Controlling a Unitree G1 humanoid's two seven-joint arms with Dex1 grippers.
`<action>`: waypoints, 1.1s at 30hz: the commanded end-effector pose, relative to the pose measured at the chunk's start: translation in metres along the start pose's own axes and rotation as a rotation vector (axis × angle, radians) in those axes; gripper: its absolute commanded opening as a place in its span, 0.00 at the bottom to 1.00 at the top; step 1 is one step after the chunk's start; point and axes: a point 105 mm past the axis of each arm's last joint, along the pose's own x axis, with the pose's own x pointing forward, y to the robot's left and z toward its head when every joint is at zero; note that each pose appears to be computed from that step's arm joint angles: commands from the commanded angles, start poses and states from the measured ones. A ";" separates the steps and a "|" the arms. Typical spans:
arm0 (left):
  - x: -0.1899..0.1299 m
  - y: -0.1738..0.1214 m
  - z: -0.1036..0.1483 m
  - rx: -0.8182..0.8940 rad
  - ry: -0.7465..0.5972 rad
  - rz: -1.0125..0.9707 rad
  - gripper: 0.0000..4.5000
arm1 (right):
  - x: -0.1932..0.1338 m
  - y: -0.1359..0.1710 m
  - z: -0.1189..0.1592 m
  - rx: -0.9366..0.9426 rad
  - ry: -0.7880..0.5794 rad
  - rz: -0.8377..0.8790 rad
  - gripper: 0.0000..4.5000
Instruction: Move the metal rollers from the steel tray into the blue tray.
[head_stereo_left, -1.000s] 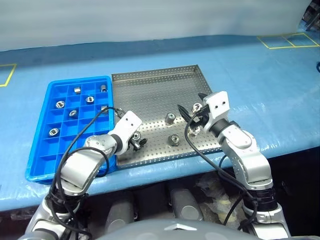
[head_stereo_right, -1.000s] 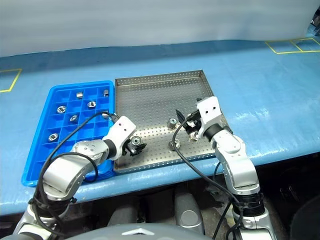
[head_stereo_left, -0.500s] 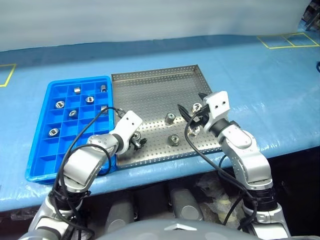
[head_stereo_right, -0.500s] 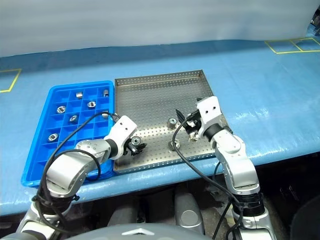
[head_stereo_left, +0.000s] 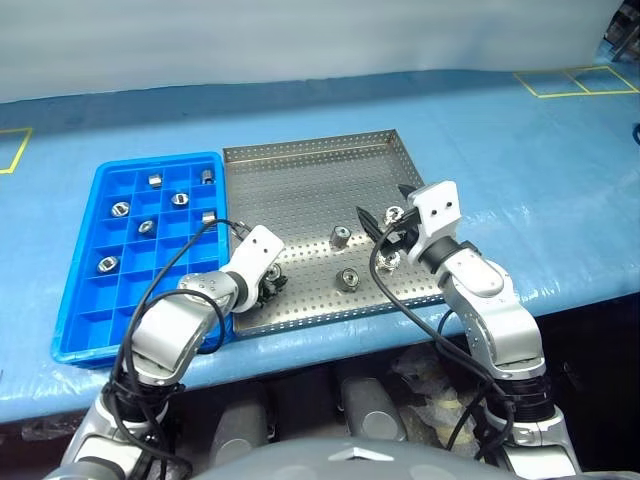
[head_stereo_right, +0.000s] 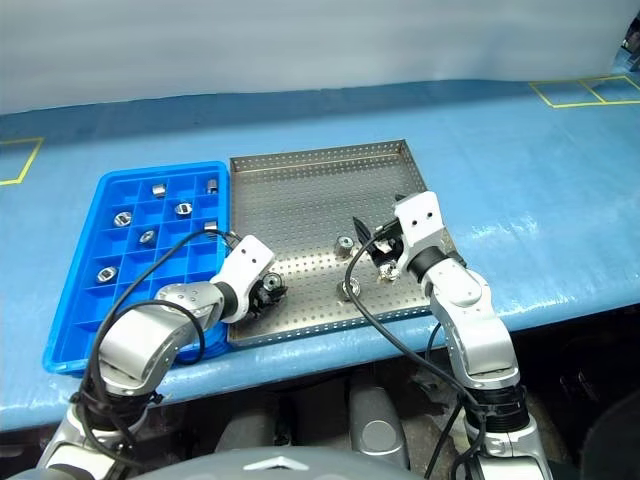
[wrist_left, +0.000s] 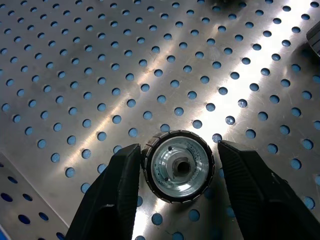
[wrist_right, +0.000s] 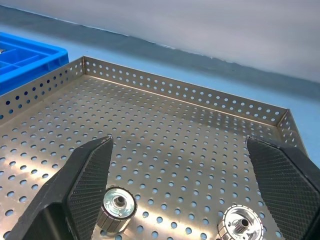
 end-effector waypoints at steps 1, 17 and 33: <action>-0.001 -0.001 0.005 -0.002 -0.025 -0.001 0.56 | -0.001 -0.006 0.015 -0.022 -0.059 -0.025 1.00; -0.022 -0.005 0.062 -0.056 -0.387 -0.043 0.39 | 0.003 -0.002 0.015 -0.018 -0.060 -0.007 1.00; -0.090 0.040 0.031 -0.102 -0.351 0.191 0.39 | 0.012 0.009 0.015 -0.014 -0.056 0.060 1.00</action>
